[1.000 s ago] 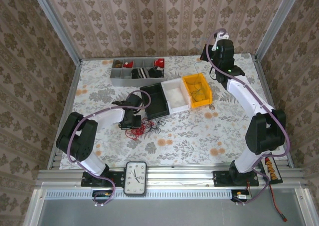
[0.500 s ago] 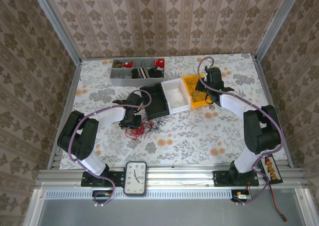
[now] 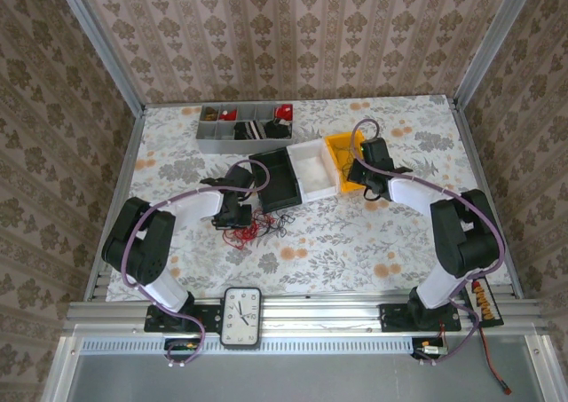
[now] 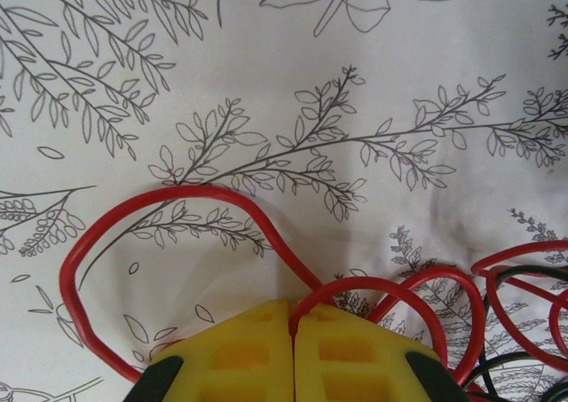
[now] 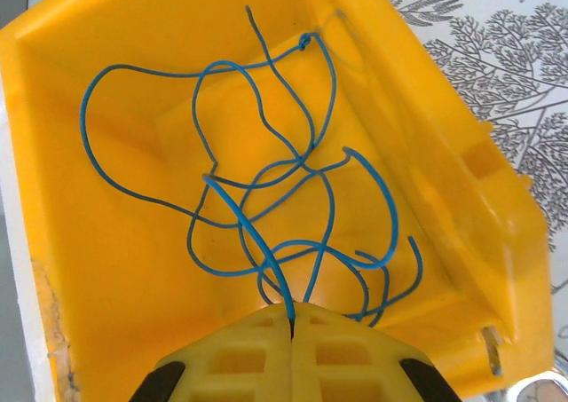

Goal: Untangle the cables

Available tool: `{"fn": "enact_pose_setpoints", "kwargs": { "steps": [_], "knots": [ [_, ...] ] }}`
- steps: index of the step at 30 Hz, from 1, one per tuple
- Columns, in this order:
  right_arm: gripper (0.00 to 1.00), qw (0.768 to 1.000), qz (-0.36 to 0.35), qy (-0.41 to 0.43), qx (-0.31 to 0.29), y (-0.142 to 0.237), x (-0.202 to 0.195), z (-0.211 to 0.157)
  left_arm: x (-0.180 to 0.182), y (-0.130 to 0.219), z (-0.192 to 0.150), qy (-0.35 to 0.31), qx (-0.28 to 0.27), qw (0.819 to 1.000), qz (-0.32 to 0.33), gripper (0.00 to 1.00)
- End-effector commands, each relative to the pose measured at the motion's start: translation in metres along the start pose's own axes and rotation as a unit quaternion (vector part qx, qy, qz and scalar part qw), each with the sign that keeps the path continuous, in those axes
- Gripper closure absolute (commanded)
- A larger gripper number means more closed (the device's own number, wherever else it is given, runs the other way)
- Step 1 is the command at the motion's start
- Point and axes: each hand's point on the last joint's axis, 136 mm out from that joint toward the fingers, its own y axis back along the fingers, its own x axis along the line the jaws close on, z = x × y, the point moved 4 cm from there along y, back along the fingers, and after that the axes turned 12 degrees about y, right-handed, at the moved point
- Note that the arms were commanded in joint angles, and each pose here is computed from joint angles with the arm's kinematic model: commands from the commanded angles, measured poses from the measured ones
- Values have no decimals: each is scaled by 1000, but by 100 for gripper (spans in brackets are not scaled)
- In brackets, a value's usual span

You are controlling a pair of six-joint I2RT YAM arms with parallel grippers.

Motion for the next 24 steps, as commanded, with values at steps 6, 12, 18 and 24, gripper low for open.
{"fn": "enact_pose_setpoints", "kwargs": {
  "steps": [6,12,18,24],
  "knots": [
    [96,1000,-4,-13,-21,12,-2,12,9,-24,-3,-8,-12,1000,14,100],
    [79,999,0,-8,-47,9,7,39,9,-22,-2,-7,-19,1000,12,100],
    [53,997,8,-13,-82,29,9,53,6,-21,-1,-6,-20,1000,9,100],
    [46,994,7,-1,-108,59,6,39,5,-20,-1,-3,-22,1000,6,100]
  ]
}}
